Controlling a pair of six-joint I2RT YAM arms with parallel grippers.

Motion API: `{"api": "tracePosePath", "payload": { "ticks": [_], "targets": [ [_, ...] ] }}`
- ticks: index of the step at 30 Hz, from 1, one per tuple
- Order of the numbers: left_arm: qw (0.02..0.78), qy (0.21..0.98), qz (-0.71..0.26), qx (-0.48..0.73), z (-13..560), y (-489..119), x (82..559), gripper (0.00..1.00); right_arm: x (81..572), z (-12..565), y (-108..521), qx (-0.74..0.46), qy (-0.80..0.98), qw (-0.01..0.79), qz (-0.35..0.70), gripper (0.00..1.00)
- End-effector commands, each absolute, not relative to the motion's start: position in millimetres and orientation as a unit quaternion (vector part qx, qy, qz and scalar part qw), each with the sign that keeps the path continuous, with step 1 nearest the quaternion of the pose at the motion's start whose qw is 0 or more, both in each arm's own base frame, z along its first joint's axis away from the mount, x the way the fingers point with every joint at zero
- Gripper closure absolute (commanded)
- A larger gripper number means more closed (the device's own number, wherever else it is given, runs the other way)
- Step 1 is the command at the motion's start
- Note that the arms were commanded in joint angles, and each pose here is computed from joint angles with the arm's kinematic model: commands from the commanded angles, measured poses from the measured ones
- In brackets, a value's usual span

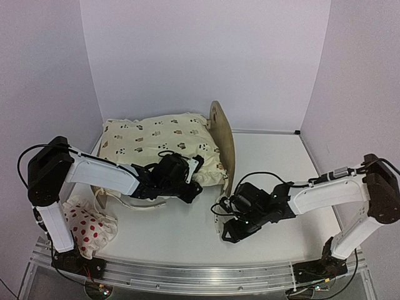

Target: Set up the pet bed

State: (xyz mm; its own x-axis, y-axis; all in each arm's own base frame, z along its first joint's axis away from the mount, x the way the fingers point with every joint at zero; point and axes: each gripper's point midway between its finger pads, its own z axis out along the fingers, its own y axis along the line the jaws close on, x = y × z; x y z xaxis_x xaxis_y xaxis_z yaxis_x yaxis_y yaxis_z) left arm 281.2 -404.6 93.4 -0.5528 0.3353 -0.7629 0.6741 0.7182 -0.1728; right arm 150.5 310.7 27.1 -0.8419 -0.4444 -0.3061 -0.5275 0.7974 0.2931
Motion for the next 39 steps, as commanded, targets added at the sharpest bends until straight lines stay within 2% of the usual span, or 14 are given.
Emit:
{"api": "tracePosePath", "payload": {
  "ticks": [1,7,13,18,22,25,28,29,39],
  "targets": [
    [0.389,0.839,-0.247,0.289,124,-409,282,0.74,151,42,289,-0.252,0.943,0.13,0.177,0.5],
    [0.387,0.837,-0.246,0.299,128,-418,276,0.74,157,28,276,-0.252,0.948,0.137,0.137,0.46],
    [0.383,0.839,-0.243,0.302,126,-420,271,0.74,160,10,279,-0.258,0.952,0.12,0.114,0.5],
    [0.38,0.841,-0.24,0.302,123,-421,269,0.74,157,1,285,-0.265,0.951,0.105,0.119,0.63],
    [0.374,0.843,-0.24,0.303,117,-422,268,0.74,159,-4,283,-0.27,0.95,0.108,0.11,0.69],
    [0.372,0.843,-0.242,0.304,116,-424,267,0.74,161,-7,283,-0.274,0.949,0.111,0.105,0.81],
    [0.373,0.841,-0.245,0.306,119,-427,265,0.74,165,-10,281,-0.276,0.949,0.117,0.094,0.98],
    [0.373,0.84,-0.247,0.308,120,-428,265,0.75,167,-11,279,-0.277,0.949,0.123,0.087,1.0],
    [0.38,0.807,-0.281,0.355,128,-459,250,0.73,199,37,261,-0.251,0.94,0.213,0.089,1.0]
  ]
}}
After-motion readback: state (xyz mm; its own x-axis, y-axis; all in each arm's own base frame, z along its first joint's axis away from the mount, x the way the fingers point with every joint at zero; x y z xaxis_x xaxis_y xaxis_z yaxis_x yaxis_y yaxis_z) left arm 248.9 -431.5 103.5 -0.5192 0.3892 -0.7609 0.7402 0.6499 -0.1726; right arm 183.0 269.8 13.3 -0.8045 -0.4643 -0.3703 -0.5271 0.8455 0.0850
